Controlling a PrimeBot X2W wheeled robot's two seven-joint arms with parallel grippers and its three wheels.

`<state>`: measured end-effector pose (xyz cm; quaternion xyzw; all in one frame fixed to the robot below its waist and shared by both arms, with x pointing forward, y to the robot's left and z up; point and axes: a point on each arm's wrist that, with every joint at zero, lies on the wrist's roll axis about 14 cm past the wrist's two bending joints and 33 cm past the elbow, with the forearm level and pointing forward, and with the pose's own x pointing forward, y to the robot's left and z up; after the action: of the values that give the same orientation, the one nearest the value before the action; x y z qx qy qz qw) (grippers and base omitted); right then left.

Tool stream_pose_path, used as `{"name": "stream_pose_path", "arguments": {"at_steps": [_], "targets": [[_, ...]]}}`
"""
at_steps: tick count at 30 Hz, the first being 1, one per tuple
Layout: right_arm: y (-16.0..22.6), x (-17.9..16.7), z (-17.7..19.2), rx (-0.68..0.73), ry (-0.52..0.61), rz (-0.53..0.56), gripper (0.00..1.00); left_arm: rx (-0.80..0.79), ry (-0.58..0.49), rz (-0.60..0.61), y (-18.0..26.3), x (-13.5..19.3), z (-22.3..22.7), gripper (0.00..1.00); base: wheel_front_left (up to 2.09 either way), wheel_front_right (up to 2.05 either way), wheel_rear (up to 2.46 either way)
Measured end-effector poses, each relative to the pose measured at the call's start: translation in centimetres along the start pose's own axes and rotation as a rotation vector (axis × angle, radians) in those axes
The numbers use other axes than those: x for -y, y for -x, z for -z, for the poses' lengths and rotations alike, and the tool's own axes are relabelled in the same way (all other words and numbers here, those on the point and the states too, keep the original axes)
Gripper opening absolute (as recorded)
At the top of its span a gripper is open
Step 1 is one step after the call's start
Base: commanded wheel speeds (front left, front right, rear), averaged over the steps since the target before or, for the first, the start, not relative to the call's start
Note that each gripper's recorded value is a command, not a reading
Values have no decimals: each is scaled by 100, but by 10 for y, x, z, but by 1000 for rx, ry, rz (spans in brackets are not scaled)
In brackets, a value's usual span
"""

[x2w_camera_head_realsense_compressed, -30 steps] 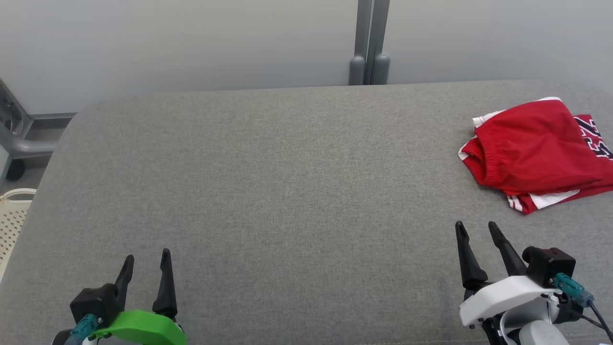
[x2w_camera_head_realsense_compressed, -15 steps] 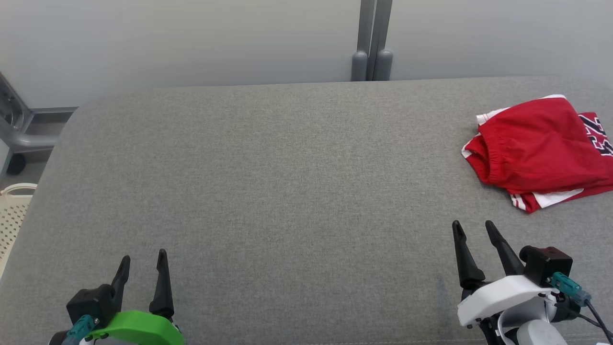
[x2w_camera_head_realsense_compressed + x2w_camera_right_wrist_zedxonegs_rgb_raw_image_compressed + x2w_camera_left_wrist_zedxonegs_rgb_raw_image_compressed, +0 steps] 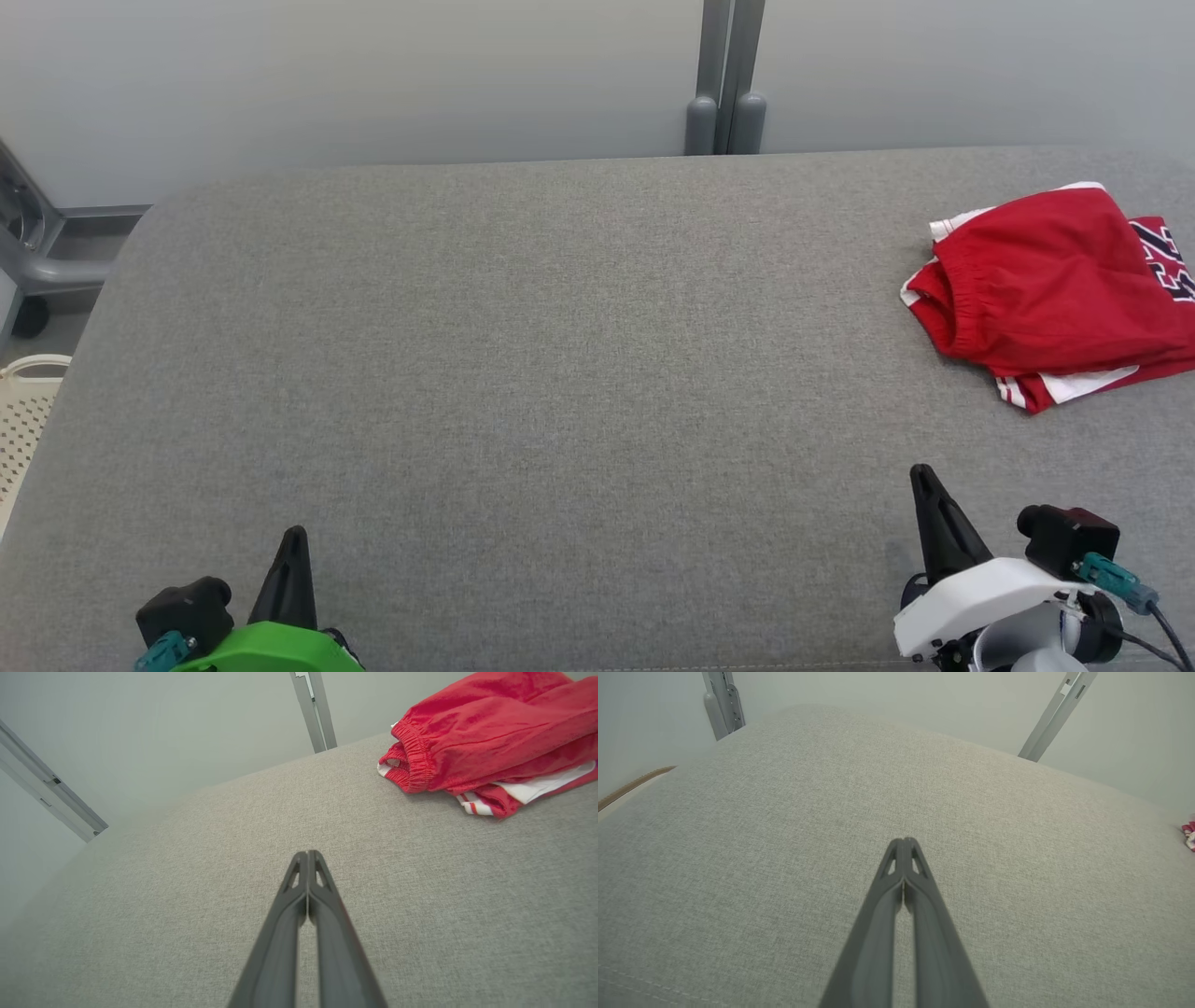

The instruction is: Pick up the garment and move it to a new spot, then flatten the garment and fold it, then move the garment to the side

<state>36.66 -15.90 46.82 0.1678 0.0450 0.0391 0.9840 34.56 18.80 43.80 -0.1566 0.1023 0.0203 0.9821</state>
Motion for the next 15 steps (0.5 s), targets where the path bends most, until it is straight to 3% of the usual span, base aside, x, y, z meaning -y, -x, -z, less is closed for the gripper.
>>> {"name": "stream_pose_path", "arguments": {"at_steps": [15], "targets": [[0,10,-7,16,-245,48,0,-24,253,-24,-5,-3,-4,0,0,0,0]]}}
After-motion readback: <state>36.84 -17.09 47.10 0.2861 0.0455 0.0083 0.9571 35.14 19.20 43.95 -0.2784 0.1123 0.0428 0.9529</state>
